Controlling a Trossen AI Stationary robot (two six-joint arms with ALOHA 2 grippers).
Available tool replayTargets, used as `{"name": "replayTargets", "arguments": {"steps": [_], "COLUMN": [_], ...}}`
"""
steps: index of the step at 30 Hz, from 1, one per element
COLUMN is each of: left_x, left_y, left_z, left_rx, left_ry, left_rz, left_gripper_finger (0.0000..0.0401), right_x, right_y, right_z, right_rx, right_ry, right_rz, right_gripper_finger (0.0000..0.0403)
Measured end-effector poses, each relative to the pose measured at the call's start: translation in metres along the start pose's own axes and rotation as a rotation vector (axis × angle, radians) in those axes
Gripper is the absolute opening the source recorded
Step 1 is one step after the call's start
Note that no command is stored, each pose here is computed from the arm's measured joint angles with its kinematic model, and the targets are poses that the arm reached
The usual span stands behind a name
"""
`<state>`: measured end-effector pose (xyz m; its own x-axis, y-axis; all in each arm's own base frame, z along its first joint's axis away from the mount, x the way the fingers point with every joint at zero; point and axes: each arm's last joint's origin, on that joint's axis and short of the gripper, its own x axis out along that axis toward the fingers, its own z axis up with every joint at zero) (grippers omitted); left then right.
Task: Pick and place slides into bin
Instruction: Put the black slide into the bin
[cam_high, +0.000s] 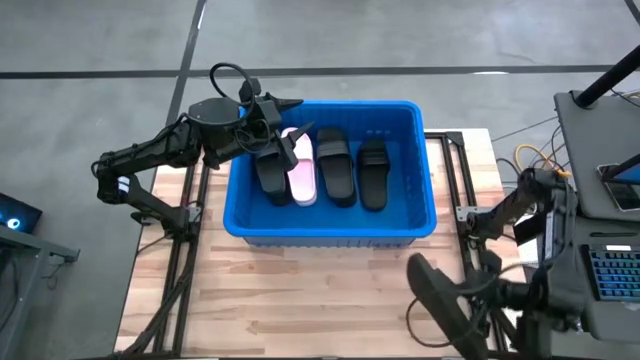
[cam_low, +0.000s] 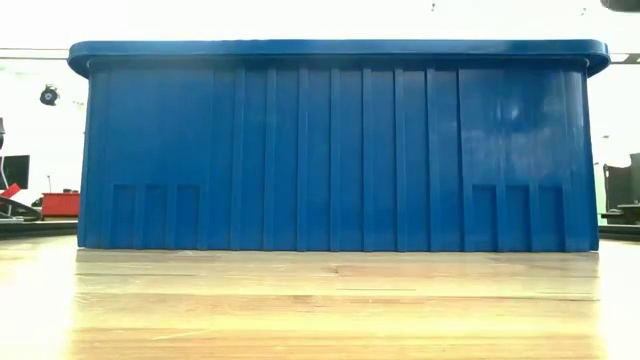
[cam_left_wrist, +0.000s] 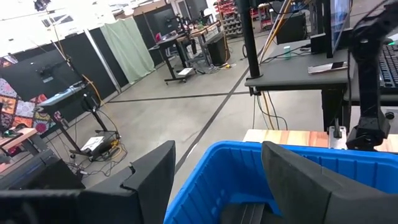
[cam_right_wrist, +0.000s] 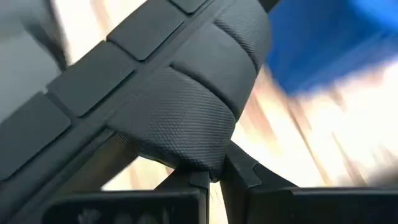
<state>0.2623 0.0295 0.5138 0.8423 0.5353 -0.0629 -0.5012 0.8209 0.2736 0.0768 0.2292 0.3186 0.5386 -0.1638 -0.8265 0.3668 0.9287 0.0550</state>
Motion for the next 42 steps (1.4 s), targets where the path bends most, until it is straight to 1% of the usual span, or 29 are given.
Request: {"name": "replayTargets", "arguments": {"steps": [3,6,9,14,16,21,25,29,35,38,42], "left_x": [0.000,0.000,0.000,-0.007,-0.010,-0.024,-0.036,-0.047,-0.066,-0.075,-0.084], "left_y": [0.000,0.000,0.000,0.004,0.007,0.016,0.024,0.031,0.042,0.047,0.052], "left_z": [0.000,0.000,0.000,0.002,0.002,0.003,0.005,0.008,0.006,0.006,0.007], "left_rx": [0.000,0.000,0.000,-0.004,0.000,0.058,0.054,0.043,0.054,0.055,0.034], "left_ry": [0.000,0.000,-0.001,-0.006,-0.005,0.021,0.014,-0.006,0.011,0.013,-0.005], "left_rz": [0.000,0.000,0.000,0.005,0.021,0.062,0.082,0.088,0.085,0.085,0.090], "left_gripper_finger": [0.0223,0.0223,0.0223,0.0223,0.0223,0.0223,0.0223,0.0223,0.0223,0.0223,0.0223], "right_x": [-0.016,-0.028,-0.033,-0.034,-0.035,-0.036,-0.022,0.006,0.057,0.087,0.125], "right_y": [-0.013,-0.030,-0.048,-0.079,-0.094,-0.130,-0.156,-0.182,-0.217,-0.231,-0.244], "right_z": [0.024,0.051,0.078,0.126,0.145,0.188,0.221,0.253,0.293,0.307,0.315], "right_rx": [0.086,0.161,0.171,0.181,0.196,0.226,0.231,0.227,0.136,0.072,0.001], "right_ry": [-0.186,-0.313,-0.352,-0.363,-0.342,-0.288,-0.188,-0.058,0.113,0.209,0.329], "right_rz": [0.083,0.110,0.087,-0.029,-0.075,-0.198,-0.302,-0.386,-0.511,-0.545,-0.602], "right_gripper_finger": [0.0009,0.0009,0.0009,0.0009,0.0009,0.0009,0.0009,0.0009,0.0009,0.0009,0.0009]}}
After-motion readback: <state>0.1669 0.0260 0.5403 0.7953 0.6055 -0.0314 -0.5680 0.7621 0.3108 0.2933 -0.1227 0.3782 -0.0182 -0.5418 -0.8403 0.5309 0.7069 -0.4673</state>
